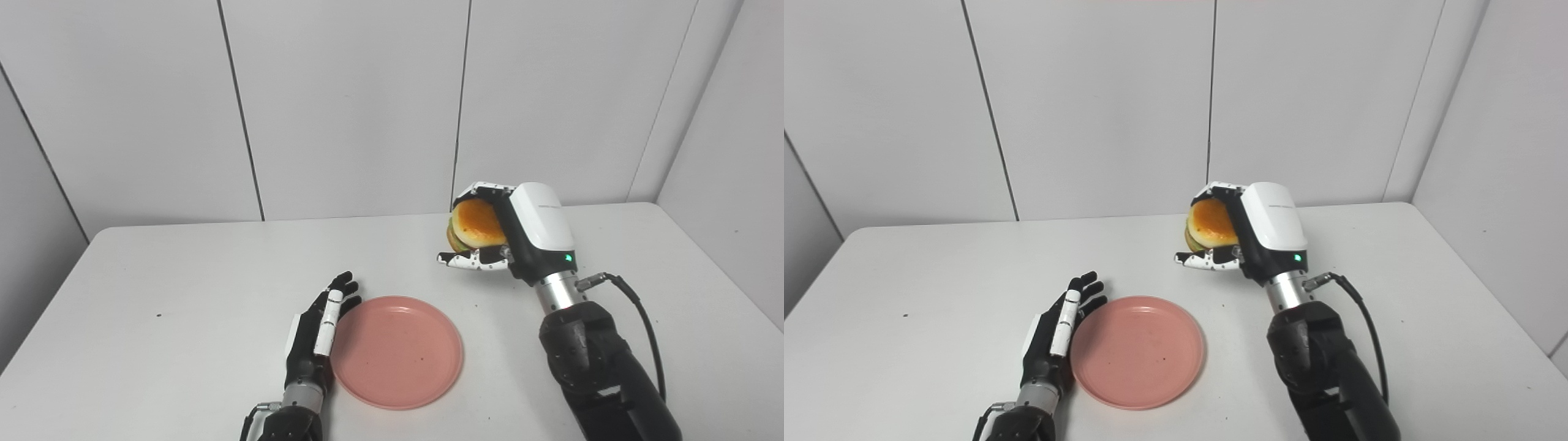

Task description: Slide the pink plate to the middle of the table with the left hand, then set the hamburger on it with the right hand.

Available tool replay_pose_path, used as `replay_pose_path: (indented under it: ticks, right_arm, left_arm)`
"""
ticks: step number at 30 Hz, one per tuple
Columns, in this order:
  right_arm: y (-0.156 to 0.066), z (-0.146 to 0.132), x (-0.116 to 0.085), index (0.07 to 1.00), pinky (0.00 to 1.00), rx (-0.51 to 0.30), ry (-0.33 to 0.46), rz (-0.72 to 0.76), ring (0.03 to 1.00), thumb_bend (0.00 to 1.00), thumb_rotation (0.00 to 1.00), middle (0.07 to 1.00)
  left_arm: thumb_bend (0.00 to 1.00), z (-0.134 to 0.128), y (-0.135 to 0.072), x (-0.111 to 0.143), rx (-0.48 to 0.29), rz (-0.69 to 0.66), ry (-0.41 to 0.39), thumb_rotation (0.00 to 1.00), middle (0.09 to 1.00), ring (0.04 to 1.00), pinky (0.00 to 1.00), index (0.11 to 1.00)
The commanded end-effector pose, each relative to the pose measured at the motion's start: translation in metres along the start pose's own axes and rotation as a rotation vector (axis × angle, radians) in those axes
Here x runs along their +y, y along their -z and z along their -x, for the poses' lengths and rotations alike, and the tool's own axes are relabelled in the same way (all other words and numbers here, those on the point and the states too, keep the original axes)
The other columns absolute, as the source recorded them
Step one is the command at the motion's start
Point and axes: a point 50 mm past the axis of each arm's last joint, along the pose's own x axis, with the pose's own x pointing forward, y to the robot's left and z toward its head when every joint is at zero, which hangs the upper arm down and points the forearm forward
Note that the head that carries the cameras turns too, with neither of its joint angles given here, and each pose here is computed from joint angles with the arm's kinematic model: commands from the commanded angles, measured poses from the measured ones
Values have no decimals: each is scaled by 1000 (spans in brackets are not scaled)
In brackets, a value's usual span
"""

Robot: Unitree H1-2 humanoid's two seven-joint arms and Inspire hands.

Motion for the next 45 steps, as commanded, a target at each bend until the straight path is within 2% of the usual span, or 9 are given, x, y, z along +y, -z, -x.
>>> replay_pose_path:
  ticks: [1,9,21,31,40,45]
  right_arm:
    - [-18,-18,-13,478,225,-60,66,7,292,515,152,372]
    - [-32,-11,22,478,258,-100,10,-43,321,515,155,392]
    - [-45,2,50,478,237,-87,-38,-110,304,514,156,389]
    - [-41,16,63,478,213,-69,-93,-93,286,513,157,380]
    - [-28,24,82,481,309,-26,-160,-87,366,513,157,426]
    - [-25,29,94,481,313,5,-186,-93,370,513,157,434]
  left_arm:
    - [665,-5,-5,-14,-9,5,24,913,838,808,824,802]
    - [666,-3,-4,-14,-7,8,15,934,834,806,821,800]
    - [632,-2,-2,-14,-8,2,21,970,835,811,795,809]
    - [641,-1,-1,-13,-4,-8,15,974,837,811,791,816]
    - [611,-1,1,-14,-14,-21,20,979,829,796,787,813]
    - [599,-1,2,-15,-19,-23,11,964,815,781,771,801]
